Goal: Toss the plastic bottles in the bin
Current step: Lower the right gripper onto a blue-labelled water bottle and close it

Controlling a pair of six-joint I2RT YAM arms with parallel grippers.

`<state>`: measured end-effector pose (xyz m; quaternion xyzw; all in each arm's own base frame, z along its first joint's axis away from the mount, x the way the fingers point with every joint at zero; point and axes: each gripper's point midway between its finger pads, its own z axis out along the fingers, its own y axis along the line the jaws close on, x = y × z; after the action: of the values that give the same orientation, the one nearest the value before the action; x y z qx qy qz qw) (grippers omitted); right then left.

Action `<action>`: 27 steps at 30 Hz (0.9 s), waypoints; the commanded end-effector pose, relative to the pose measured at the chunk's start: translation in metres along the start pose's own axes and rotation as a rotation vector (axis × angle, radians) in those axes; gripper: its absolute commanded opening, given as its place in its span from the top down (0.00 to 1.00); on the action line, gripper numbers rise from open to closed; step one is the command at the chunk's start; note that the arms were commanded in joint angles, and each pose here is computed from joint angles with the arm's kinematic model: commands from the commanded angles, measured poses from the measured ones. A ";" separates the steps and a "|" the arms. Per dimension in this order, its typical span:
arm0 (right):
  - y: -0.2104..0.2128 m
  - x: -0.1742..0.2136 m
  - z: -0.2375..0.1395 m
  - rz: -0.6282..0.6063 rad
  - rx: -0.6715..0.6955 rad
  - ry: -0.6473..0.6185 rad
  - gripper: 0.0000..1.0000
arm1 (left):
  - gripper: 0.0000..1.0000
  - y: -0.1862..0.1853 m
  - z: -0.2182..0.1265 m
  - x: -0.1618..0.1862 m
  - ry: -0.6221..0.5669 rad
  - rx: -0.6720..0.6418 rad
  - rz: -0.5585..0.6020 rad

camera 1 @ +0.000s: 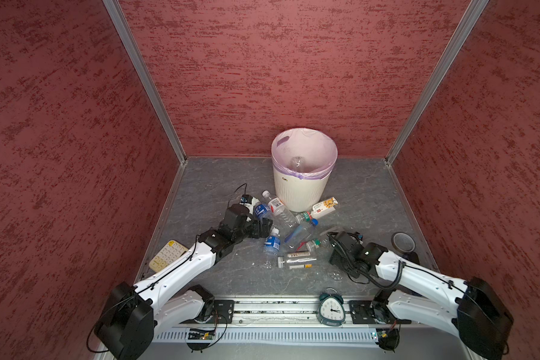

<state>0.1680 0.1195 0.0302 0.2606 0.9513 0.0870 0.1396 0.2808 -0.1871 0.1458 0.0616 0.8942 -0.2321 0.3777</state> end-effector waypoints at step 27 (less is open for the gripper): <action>0.033 -0.073 -0.092 -0.167 -0.084 -0.387 0.50 | 0.00 0.009 -0.001 0.000 0.025 -0.039 -0.027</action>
<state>0.2036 0.1078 0.1182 0.2105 0.9298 0.0891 0.2886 0.2793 -0.1815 0.1368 0.0538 0.9038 -0.2221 0.3619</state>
